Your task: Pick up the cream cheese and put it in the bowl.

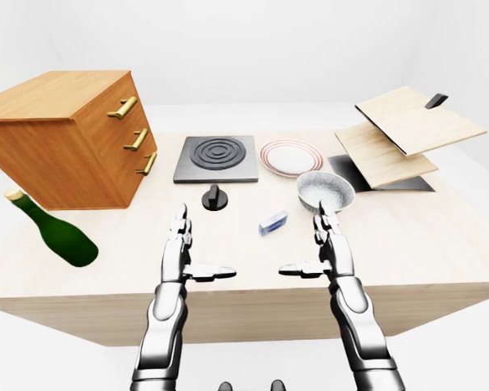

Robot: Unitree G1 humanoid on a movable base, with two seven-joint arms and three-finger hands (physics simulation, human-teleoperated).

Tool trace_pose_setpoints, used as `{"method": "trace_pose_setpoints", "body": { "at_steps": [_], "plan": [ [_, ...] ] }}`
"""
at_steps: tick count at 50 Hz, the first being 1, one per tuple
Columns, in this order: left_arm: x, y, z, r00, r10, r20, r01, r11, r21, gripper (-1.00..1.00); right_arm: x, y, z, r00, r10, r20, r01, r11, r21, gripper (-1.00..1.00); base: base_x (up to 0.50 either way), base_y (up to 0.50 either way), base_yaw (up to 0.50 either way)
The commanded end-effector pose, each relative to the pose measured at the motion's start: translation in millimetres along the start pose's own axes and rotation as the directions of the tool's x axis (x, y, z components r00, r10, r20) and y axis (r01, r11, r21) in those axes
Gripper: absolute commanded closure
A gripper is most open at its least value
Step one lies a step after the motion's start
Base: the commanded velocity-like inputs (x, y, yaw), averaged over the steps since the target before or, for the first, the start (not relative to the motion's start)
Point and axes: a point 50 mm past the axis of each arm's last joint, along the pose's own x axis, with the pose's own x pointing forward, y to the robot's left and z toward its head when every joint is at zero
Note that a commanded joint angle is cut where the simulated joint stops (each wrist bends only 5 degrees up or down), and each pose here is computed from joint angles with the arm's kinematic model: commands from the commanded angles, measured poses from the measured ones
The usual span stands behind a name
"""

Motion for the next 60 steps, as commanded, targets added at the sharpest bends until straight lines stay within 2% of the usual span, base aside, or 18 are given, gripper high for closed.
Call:
{"method": "trace_pose_setpoints", "body": {
  "at_steps": [1, 14, 37, 38, 40, 48, 60],
  "plan": [
    [-1.9, 5.5, -1.4, 1.0, -0.003, -0.004, 0.003, 1.0, 0.005, -1.0, 1.3, -7.6, -0.5, 1.0, -0.007, -0.001, 0.007, 1.0, 0.008, -1.0, 0.0, 0.0, 0.0],
    [0.6, 5.9, 0.7, 1.0, 0.001, 0.002, -0.001, 1.0, -0.006, -1.0, 3.1, -6.9, 2.2, 1.0, -0.005, 0.002, 0.005, 1.0, 0.018, -1.0, 0.0, 0.0, 0.0],
    [0.3, 7.1, 2.7, 1.0, 0.002, 0.011, -0.002, 1.0, -0.016, -1.0, 5.0, -7.5, 4.3, 1.0, -0.004, 0.022, 0.004, 1.0, 0.026, -1.0, 0.0, -0.49, 0.0],
    [0.0, 7.2, 3.1, 1.0, 0.002, 0.013, -0.002, 1.0, -0.016, -1.0, 5.4, -7.0, 3.2, 1.0, -0.013, 0.027, 0.014, 1.0, -0.017, -1.0, 0.0, 0.0, 0.0],
    [0.0, 7.5, 4.3, 1.0, 0.002, 0.015, -0.002, 1.0, -0.019, -1.0, 4.1, -4.3, 3.0, 1.0, -0.007, 0.026, 0.007, 1.0, -0.028, -1.0, 0.0, 0.0, 0.0],
    [-2.0, 5.7, 6.0, 1.0, -0.005, 0.02, 0.005, 1.0, -0.02, -1.0, 1.0, -4.0, 5.6, 0.999, 0.012, 0.032, -0.012, 1.0, 0.0, -1.0, 0.0, 0.0, 0.0],
    [-1.5, 4.8, 3.8, 1.0, -0.01, 0.024, 0.01, 1.0, -0.013, -1.0, 1.9, -5.6, 6.8, 0.999, -0.001, 0.044, 0.001, 1.0, -0.012, -1.0, 0.37, 0.0, 0.0]
  ]
}}
